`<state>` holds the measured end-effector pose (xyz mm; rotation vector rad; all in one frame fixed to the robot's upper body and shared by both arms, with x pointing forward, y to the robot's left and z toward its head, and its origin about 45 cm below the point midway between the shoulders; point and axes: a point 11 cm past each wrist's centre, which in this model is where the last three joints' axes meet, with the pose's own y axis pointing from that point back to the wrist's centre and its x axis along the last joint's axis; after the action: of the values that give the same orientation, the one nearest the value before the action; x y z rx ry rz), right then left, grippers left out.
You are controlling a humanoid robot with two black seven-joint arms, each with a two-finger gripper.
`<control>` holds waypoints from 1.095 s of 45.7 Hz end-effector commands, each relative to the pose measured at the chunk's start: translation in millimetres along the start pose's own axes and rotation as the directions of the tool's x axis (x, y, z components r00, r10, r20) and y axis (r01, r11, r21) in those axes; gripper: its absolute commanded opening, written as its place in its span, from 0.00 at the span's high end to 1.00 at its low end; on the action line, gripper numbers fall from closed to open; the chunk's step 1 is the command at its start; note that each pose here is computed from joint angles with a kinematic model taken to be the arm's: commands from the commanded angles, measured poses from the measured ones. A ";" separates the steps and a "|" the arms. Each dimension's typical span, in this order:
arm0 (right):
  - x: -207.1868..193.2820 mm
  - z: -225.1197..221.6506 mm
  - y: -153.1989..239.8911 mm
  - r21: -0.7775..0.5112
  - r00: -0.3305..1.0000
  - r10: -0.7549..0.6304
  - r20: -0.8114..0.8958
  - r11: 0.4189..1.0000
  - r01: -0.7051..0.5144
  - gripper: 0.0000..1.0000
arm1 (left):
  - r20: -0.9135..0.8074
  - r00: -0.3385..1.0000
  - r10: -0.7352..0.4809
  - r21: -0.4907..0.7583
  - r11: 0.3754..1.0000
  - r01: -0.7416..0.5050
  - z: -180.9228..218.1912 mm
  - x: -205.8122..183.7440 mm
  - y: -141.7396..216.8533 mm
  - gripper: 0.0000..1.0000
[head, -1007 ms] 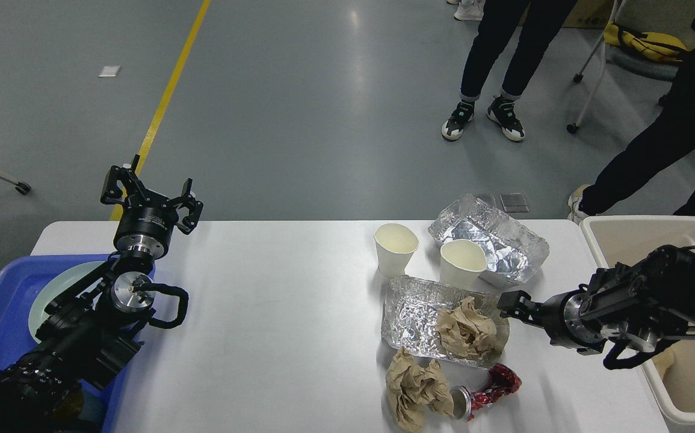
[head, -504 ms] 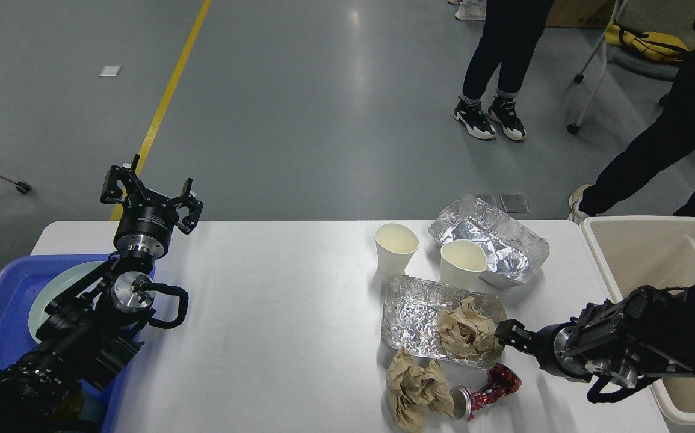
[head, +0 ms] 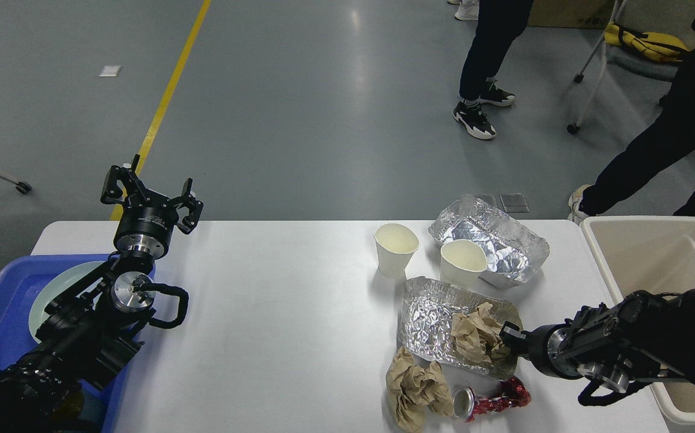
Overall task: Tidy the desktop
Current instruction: 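Grasp the crumpled foil and paper pile with the right gripper, then lift the foil pile and drop it into the beige bin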
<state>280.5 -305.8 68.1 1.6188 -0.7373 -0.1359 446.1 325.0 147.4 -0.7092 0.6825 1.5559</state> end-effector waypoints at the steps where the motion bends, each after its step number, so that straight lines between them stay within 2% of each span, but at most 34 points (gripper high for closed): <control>1: 2.0 -1.6 0.8 0.002 1.000 0.007 0.000 1.000 -0.007 1.00 | 0.000 1.000 -0.001 0.000 1.000 0.001 -0.1 -0.2 0.0 0.02; 13: 2.1 -11.3 7.3 0.019 1.000 -0.006 -0.008 1.000 0.006 1.00 | 0.000 1.000 -0.001 0.000 1.000 0.001 -0.1 -0.2 0.0 0.02; 19: 2.7 -23.9 28.4 0.042 0.999 -0.041 -0.018 0.998 0.042 1.00 | 0.000 1.000 0.001 0.000 1.000 -0.001 0.1 0.3 0.1 0.02; 33: 51.5 -60.6 132.6 0.159 0.990 -0.129 -0.053 0.978 0.136 1.00 | 0.000 1.000 0.001 0.001 1.000 -0.001 -0.4 0.5 0.4 0.02; 39: 68.1 -87.2 178.4 0.253 0.982 -0.176 -0.076 0.949 0.189 1.00 | 0.000 1.000 0.002 0.001 1.000 -0.002 -0.2 1.0 0.5 0.02; 50: 95.2 -129.8 255.0 0.394 0.969 -0.183 -0.168 0.888 0.236 1.00 | 0.001 1.000 0.001 0.000 1.000 -0.001 0.4 0.8 0.4 0.02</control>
<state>319.4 -258.9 323.1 2.0263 -0.5567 -0.0847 445.6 325.1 146.7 -0.7082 0.6838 1.5566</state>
